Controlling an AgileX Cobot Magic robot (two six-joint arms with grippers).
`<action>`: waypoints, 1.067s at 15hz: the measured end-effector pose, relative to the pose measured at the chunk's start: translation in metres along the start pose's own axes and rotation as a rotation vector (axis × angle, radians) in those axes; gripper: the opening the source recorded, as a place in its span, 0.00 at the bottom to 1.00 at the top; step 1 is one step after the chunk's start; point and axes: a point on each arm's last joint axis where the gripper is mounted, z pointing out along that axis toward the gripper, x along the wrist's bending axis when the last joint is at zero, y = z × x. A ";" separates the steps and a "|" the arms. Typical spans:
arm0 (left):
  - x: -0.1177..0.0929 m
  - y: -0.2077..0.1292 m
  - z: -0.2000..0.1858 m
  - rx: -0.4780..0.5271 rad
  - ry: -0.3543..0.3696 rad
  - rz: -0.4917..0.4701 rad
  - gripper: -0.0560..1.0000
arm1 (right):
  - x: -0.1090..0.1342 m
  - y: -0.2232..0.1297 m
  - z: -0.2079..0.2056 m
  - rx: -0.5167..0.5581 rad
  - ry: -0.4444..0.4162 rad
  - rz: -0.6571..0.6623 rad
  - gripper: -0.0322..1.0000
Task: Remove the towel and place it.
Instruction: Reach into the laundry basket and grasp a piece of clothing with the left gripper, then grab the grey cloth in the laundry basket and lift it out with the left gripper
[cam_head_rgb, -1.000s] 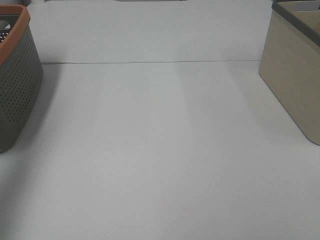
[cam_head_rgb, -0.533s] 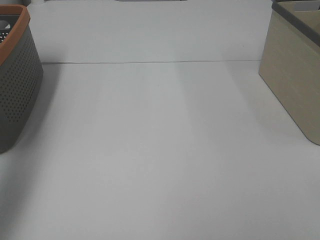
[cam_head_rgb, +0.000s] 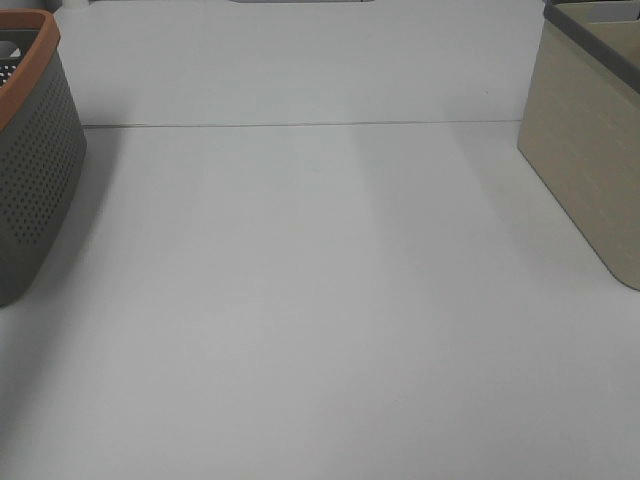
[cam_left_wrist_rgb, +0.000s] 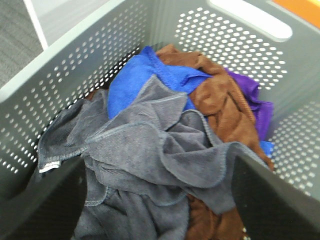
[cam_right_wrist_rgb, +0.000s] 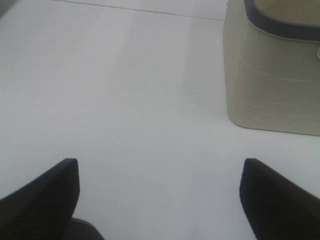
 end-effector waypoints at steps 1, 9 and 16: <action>0.010 -0.002 0.019 0.034 0.035 -0.034 0.74 | 0.000 0.000 0.000 0.000 0.000 0.000 0.85; -0.011 -0.002 0.071 0.073 0.008 -0.053 0.73 | 0.000 0.000 0.000 0.000 0.000 0.001 0.85; -0.012 -0.010 0.082 0.116 0.019 -0.088 0.62 | 0.000 0.000 0.000 0.000 -0.002 0.010 0.85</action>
